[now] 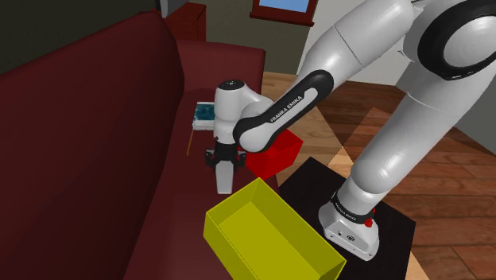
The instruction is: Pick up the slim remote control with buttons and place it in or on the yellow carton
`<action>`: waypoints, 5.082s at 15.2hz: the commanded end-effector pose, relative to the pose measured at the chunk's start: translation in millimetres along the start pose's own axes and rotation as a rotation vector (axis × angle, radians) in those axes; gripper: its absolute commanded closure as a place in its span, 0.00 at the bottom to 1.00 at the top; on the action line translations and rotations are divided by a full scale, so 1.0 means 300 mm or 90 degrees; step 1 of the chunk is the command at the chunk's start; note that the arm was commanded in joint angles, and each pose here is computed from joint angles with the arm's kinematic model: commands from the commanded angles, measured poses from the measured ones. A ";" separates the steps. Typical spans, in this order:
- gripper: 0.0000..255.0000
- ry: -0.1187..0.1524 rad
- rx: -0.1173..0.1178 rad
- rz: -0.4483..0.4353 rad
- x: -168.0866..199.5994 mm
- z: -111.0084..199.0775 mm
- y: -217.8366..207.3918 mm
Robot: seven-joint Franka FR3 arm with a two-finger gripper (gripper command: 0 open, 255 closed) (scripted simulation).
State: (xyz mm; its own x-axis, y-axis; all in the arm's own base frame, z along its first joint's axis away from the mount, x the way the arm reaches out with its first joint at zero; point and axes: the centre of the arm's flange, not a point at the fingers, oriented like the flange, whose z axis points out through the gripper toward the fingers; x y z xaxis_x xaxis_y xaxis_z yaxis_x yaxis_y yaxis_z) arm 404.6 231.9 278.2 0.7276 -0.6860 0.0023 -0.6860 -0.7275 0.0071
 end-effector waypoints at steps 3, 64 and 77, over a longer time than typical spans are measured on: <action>1.00 -0.001 0.000 0.000 -0.002 -0.072 0.000; 1.00 -0.001 0.000 0.000 -0.897 -0.261 0.409; 0.00 -0.001 0.000 0.000 -0.897 -0.261 0.409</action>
State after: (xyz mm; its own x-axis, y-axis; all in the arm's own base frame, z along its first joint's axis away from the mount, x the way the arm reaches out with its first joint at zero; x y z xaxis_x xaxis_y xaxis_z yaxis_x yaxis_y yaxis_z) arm 124.9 327.8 356.7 0.7275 -0.6861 0.0015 -0.6861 -0.7275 0.0071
